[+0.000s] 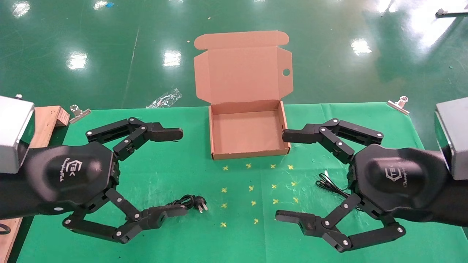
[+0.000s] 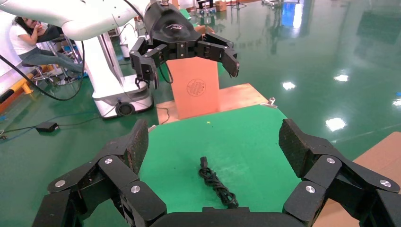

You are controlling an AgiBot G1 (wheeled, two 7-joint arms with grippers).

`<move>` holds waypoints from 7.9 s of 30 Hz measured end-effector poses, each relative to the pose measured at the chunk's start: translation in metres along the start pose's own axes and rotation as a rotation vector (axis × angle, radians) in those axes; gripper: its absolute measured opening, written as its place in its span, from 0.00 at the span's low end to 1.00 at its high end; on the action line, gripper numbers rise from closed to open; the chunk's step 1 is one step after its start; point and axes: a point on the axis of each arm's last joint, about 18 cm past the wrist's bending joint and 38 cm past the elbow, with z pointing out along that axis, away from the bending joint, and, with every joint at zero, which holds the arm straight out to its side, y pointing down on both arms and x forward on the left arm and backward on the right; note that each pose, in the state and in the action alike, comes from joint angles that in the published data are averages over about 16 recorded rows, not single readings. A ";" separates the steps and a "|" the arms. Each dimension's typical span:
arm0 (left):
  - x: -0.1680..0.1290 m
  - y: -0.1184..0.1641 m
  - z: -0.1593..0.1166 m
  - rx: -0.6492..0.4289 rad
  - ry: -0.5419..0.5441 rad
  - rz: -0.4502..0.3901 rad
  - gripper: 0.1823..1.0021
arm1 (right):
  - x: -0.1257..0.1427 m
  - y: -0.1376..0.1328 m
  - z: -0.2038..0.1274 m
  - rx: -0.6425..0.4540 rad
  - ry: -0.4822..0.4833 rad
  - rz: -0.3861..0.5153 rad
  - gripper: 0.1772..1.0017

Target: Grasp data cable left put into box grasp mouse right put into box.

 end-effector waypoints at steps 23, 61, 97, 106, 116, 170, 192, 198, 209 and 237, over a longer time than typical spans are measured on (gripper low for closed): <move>0.000 0.000 0.000 -0.001 0.000 0.000 1.00 | 0.000 0.001 0.000 -0.003 0.001 0.001 1.00; -0.047 0.188 0.048 -0.981 -0.172 -0.028 1.00 | -0.001 0.077 -0.025 -0.404 0.072 0.091 1.00; -0.054 0.203 0.063 -1.043 -0.226 -0.009 1.00 | 0.086 0.195 -0.067 -0.956 0.272 0.094 1.00; -0.054 0.203 0.063 -1.043 -0.226 -0.008 1.00 | 0.110 0.215 -0.063 -0.997 0.292 0.075 1.00; -0.054 0.203 0.063 -1.043 -0.226 -0.008 0.99 | 0.117 0.223 -0.064 -1.024 0.308 0.066 1.00; -0.071 0.172 0.058 -1.013 -0.232 0.023 0.17 | 0.120 0.208 -0.064 -0.989 0.313 0.046 0.07; -0.143 0.108 0.235 -0.787 -0.370 0.373 0.17 | 0.156 0.071 -0.086 -0.874 0.496 -0.178 0.04; -0.146 0.116 0.270 -0.800 -0.393 0.470 0.17 | 0.148 0.048 -0.090 -0.891 0.522 -0.222 0.04; -0.146 0.124 0.282 -0.810 -0.398 0.494 0.18 | 0.141 0.009 -0.079 -0.868 0.556 -0.314 0.04; -0.246 0.098 0.093 -0.822 -0.861 0.087 0.70 | 0.159 -0.013 0.062 -0.684 0.284 -0.500 0.04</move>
